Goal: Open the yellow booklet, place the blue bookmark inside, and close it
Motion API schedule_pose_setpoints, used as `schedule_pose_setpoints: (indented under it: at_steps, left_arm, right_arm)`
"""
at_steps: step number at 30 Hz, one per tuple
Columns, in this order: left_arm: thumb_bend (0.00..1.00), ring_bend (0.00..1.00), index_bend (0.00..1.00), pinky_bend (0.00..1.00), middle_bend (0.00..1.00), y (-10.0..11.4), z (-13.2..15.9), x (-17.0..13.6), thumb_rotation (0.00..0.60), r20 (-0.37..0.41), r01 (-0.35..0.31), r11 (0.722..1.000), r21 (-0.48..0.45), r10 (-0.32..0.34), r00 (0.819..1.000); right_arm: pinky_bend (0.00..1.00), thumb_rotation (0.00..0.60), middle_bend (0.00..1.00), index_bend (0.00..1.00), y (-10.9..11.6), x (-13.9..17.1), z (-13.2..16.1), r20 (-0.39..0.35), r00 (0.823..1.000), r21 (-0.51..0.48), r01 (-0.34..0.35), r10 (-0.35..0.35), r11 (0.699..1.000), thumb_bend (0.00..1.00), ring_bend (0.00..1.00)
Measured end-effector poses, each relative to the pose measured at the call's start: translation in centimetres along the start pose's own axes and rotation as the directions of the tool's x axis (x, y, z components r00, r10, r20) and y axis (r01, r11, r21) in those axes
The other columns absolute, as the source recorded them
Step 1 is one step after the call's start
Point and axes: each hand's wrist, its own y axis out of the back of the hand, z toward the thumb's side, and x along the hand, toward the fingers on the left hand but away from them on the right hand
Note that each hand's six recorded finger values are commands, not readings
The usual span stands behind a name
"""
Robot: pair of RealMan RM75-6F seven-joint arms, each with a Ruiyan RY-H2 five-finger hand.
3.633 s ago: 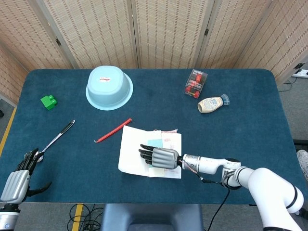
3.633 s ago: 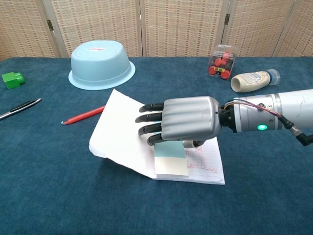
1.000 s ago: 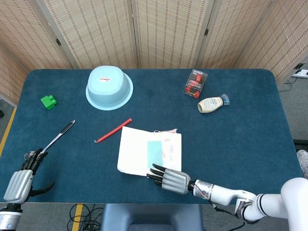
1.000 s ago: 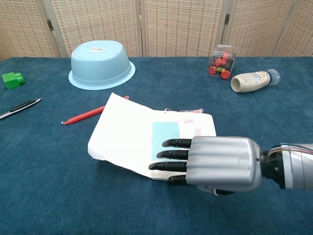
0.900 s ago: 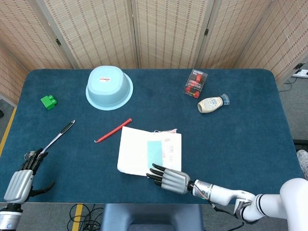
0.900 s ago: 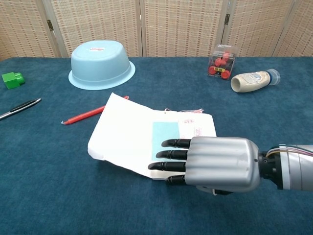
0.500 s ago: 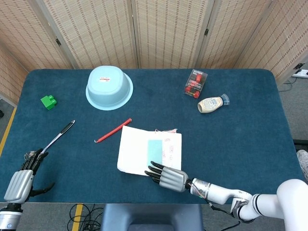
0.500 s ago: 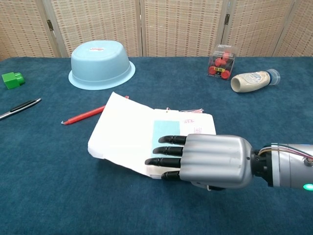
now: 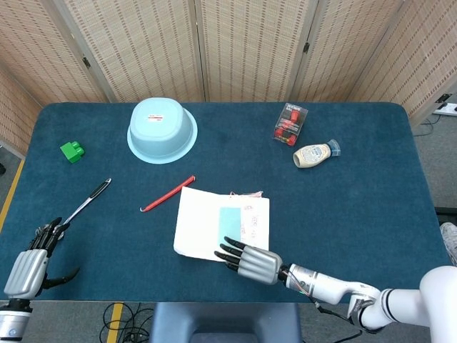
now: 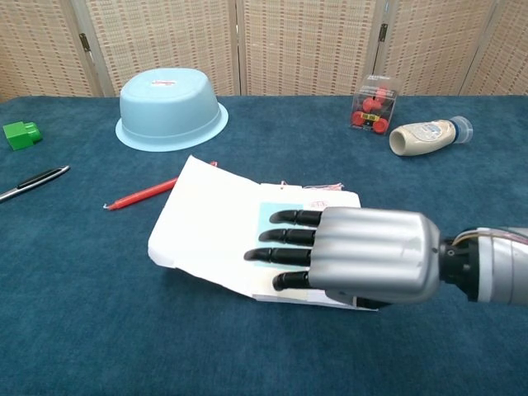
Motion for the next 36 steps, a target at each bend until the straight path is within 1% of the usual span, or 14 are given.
schedule_pose_setpoints:
  at_steps: [4, 7, 10, 11, 13, 14, 17, 20, 23, 26, 30, 34, 36]
  left_arm:
    - [0.23, 0.09, 0.13, 0.17, 0.03, 0.4, 0.4, 1.0, 0.6, 0.033, -0.016, 1.0, 0.025, 0.015, 0.999]
    - [0.23, 0.09, 0.13, 0.17, 0.03, 0.6, 0.8, 2.0, 0.6, 0.065, -0.03, 0.998, 0.053, 0.027, 0.998]
    - [0.23, 0.09, 0.13, 0.17, 0.03, 0.6, 1.4, 3.3, 0.6, 0.102, -0.045, 0.995, 0.09, 0.035, 0.994]
    - [0.23, 0.09, 0.13, 0.16, 0.03, 0.5, 1.6, 3.9, 0.6, 0.119, -0.051, 0.993, 0.11, 0.038, 0.992]
    - [0.23, 0.09, 0.13, 0.16, 0.03, 0.4, 2.1, 4.9, 0.6, 0.145, -0.061, 0.988, 0.14, 0.041, 0.989]
    - [0.23, 0.09, 0.13, 0.16, 0.03, 0.2, 2.5, 5.6, 0.6, 0.164, -0.067, 0.985, 0.157, 0.041, 0.986]
    - [0.23, 0.09, 0.13, 0.17, 0.03, -0.2, 3.6, 7.2, 0.6, 0.212, -0.082, 0.977, 0.196, 0.04, 0.976]
    - [0.23, 0.09, 0.11, 0.17, 0.03, -1.0, 4.8, 8.8, 0.6, 0.262, -0.094, 0.966, 0.242, 0.029, 0.965]
    - [0.23, 0.09, 0.09, 0.17, 0.03, -1.9, 6.4, 10.2, 0.6, 0.312, -0.103, 0.951, 0.291, 0.008, 0.95]
    - [0.23, 0.09, 0.08, 0.17, 0.03, -2.8, 8.0, 11.4, 0.6, 0.353, -0.121, 0.935, 0.334, -0.005, 0.936]
    - [0.23, 0.09, 0.07, 0.16, 0.03, -4.4, 10.0, 13.1, 0.6, 0.399, -0.137, 0.917, 0.374, -0.026, 0.917]
    - [0.23, 0.09, 0.07, 0.17, 0.03, -5.9, 11.6, 14.2, 0.6, 0.421, -0.124, 0.913, 0.389, -0.056, 0.905]
    - [0.23, 0.09, 0.06, 0.17, 0.03, -7.0, 12.8, 14.7, 0.6, 0.438, -0.119, 0.911, 0.394, -0.073, 0.896]
  right_arm:
    - [0.0, 0.6, 0.0, 0.26, 0.5, 2.0, -2.0, 0.079, 0.997, 0.003, 0.002, -0.003, 1.0, 0.54, 0.0]
    - [0.0, 0.6, 0.0, 0.26, 0.6, 4.1, -4.0, 0.165, 0.986, -0.005, -0.012, 0.013, 1.0, 0.52, 0.0]
    - [0.0, 0.6, 0.0, 0.26, 0.8, 6.3, -5.9, 0.258, 0.966, -0.021, -0.028, 0.032, 0.999, 0.49, 0.0]
    - [0.0, 0.6, 0.0, 0.26, 0.9, 7.3, -6.6, 0.293, 0.955, -0.027, -0.031, 0.038, 0.999, 0.49, 0.0]
    - [0.0, 0.6, 0.0, 0.26, 1.1, 8.6, -7.5, 0.341, 0.939, -0.036, -0.033, 0.043, 0.999, 0.47, 0.0]
    - [0.0, 0.6, 0.0, 0.25, 1.3, 9.4, -8.0, 0.37, 0.928, -0.04, -0.033, 0.046, 0.999, 0.47, 0.0]
    - [0.0, 0.6, 0.0, 0.25, 1.5, 11.1, -9.1, 0.426, 0.903, -0.047, -0.039, 0.055, 0.998, 0.45, 0.0]
    - [0.0, 0.6, 0.0, 0.24, 1.5, 12.3, -9.7, 0.464, 0.883, -0.056, -0.045, 0.066, 0.997, 0.43, 0.0]
    - [0.0, 0.6, 0.0, 0.24, 1.5, 13.1, -10.1, 0.489, 0.869, -0.064, -0.043, 0.069, 0.997, 0.42, 0.0]
    - [0.0, 0.6, 0.0, 0.24, 1.6, 13.6, -10.3, 0.506, 0.86, -0.071, -0.038, 0.069, 0.997, 0.41, 0.0]
    - [0.0, 0.6, 0.0, 0.23, 1.7, 13.9, -10.5, 0.517, 0.853, -0.076, -0.033, 0.068, 0.997, 0.4, 0.0]
    - [0.0, 0.6, 0.0, 0.23, 1.5, 14.3, -10.4, 0.526, 0.847, -0.075, -0.038, 0.072, 0.996, 0.39, 0.0]
    - [0.0, 0.6, 0.0, 0.23, 1.3, 14.5, -10.3, 0.531, 0.844, -0.078, -0.042, 0.077, 0.996, 0.39, 0.0]
